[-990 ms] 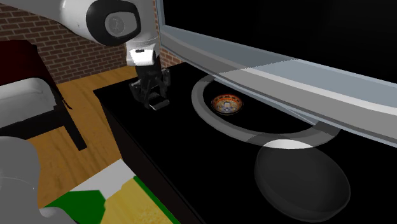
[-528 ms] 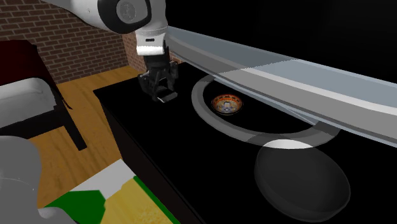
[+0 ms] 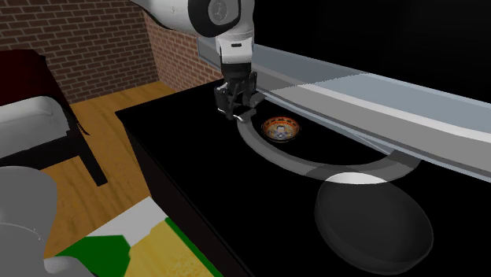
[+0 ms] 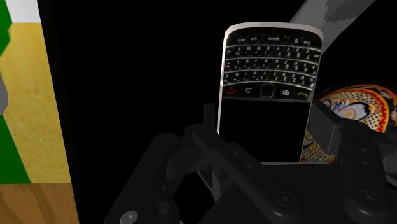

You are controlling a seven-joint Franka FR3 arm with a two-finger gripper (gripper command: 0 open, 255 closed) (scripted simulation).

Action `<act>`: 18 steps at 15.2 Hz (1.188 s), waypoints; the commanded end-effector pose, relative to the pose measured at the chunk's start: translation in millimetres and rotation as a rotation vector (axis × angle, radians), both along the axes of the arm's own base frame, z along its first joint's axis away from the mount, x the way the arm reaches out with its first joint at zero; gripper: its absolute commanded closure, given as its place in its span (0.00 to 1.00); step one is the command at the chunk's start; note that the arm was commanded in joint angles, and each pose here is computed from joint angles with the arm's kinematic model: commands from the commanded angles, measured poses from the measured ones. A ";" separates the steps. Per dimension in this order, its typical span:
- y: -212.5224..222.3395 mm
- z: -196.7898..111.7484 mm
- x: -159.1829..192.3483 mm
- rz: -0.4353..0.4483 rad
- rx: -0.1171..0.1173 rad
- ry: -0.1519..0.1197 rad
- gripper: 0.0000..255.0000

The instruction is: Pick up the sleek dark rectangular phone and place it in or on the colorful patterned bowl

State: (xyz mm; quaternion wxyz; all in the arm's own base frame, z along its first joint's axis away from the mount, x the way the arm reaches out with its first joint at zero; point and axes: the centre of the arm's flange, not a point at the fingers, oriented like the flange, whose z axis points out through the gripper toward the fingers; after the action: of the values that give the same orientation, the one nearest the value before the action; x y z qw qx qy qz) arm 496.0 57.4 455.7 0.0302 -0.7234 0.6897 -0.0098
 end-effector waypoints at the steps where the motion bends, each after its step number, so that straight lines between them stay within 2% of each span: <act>1: -11.5 1.2 24.0 0.000 0.000 0.000 1.00; 10: -75.4 3.8 129.1 0.000 0.000 0.000 1.00; 18: -75.4 -38.4 129.2 0.000 0.000 0.000 1.00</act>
State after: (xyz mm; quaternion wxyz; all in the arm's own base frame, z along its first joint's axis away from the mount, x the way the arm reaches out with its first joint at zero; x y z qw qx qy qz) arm 588.8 3.4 463.3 -0.0099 -0.7245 0.6876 0.0477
